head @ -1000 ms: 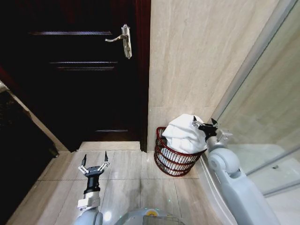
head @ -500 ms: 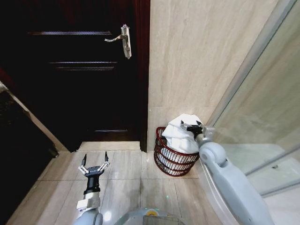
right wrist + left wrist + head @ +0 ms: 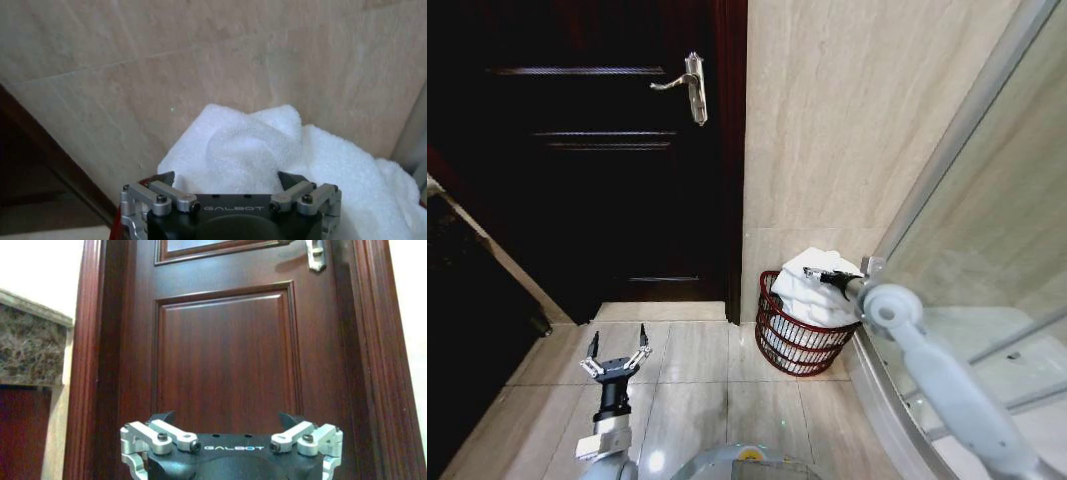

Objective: Discard the used towel into the hamper.

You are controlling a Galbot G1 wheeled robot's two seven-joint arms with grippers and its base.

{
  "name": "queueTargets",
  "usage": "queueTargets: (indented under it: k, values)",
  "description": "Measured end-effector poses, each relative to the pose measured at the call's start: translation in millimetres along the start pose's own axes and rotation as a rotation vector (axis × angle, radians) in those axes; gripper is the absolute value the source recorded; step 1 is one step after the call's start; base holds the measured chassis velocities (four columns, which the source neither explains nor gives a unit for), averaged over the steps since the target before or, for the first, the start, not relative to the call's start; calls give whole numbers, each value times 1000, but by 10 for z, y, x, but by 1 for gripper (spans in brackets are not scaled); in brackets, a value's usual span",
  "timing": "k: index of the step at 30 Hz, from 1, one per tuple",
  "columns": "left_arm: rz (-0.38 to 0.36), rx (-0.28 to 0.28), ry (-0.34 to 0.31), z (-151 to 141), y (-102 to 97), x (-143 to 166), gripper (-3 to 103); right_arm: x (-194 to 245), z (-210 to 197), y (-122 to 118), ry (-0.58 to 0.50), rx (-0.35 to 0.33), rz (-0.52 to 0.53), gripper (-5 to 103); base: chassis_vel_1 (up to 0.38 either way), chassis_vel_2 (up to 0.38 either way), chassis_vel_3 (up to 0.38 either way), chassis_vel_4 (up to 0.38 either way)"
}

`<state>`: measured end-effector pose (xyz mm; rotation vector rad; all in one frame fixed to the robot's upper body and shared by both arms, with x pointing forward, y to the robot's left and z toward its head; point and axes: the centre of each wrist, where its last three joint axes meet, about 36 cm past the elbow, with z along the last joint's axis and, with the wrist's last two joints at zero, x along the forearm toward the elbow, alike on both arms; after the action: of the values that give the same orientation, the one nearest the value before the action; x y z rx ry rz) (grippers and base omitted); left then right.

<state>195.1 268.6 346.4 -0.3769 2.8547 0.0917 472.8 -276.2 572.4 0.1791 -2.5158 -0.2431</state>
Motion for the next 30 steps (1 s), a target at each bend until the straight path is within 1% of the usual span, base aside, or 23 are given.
queueTargets:
  k: [5, 6, 7, 9, 11, 13, 14, 18, 22, 26, 30]
  values:
    - [-14, 1, -3, 14, 41, 53, 100, 53, 52, -67, 77, -7, 0, 100, 0, 0, 0, 0]
    - [-16, 2, -4, 10, 49, 69, 100, 72, 70, -84, 102, -18, -1, 100, 0, 0, 0, 0]
    - [-16, 2, -4, 10, 49, 69, 100, 72, 70, -84, 102, -18, -1, 100, 0, 0, 0, 0]
    - [-22, 6, -11, -14, 66, 93, 100, 78, 69, -106, 152, -48, -4, 100, 0, 0, 0, 0]
    - [-26, 7, -16, -20, 79, 106, 100, 66, 56, -119, 172, -60, -4, 100, 0, 0, 0, 0]
    - [-35, 7, -22, -28, 113, 136, 100, 53, 35, -131, 218, -92, -14, 100, 0, 0, 0, 0]
    - [-35, 7, -22, -28, 113, 136, 100, 53, 35, -131, 218, -92, -14, 100, 0, 0, 0, 0]
    - [-52, 1, -26, -31, 199, 232, 100, 42, 20, -123, 272, -129, -26, 100, 0, 0, 0, 0]
    - [-66, -4, -22, -21, 263, 311, 100, 3, 37, -101, 313, -140, -22, 100, 0, 0, 0, 0]
    - [-69, -7, -21, -21, 282, 330, 100, -27, 32, -78, 335, -138, -22, 100, 0, 0, 0, 0]
    - [-56, -7, -21, -48, 262, 298, 100, -115, -41, -54, 360, -151, -15, 100, 0, 0, 0, 0]
